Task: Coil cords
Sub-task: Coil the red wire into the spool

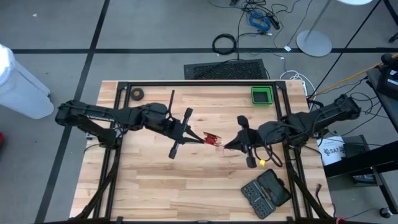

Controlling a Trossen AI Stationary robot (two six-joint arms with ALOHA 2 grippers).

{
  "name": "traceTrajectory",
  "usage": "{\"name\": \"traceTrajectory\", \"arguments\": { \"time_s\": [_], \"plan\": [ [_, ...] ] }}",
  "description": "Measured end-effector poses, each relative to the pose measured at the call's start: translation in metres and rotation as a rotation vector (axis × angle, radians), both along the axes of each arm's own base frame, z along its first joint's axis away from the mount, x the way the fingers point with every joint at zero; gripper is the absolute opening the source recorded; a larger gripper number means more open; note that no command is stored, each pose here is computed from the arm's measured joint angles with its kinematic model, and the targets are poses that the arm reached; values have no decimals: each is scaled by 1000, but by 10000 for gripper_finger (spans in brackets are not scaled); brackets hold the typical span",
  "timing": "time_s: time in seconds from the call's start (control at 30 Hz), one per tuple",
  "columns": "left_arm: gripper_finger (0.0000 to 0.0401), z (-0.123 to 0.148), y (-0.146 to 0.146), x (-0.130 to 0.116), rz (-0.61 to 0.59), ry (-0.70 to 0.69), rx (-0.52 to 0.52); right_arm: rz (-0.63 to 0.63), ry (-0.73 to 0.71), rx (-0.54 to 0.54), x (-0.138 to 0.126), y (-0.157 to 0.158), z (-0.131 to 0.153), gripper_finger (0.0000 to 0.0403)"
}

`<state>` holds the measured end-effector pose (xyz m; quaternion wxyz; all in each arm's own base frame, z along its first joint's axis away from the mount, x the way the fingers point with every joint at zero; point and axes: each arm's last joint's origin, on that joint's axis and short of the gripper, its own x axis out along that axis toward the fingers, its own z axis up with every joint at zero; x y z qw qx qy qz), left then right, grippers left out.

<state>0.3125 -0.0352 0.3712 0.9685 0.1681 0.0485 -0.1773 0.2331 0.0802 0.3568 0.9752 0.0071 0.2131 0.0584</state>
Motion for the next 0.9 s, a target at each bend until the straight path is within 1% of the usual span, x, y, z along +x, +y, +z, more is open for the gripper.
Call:
{"name": "traceTrajectory", "arguments": {
  "time_s": [0.17,0.37,0.47,0.73,0.9],
  "plan": [
    [2,-3,5,0,15,36,1,20,-1,7,-8,3,3,0],
    [2,-4,6,0,20,47,1,37,65,21,-21,8,1,0],
    [2,-6,6,0,19,62,2,50,74,25,-27,9,2,0],
    [2,-14,11,-2,38,148,2,28,42,2,-33,10,7,0],
    [2,-24,11,1,27,217,3,32,-31,-45,-32,10,13,0]
  ]
}}
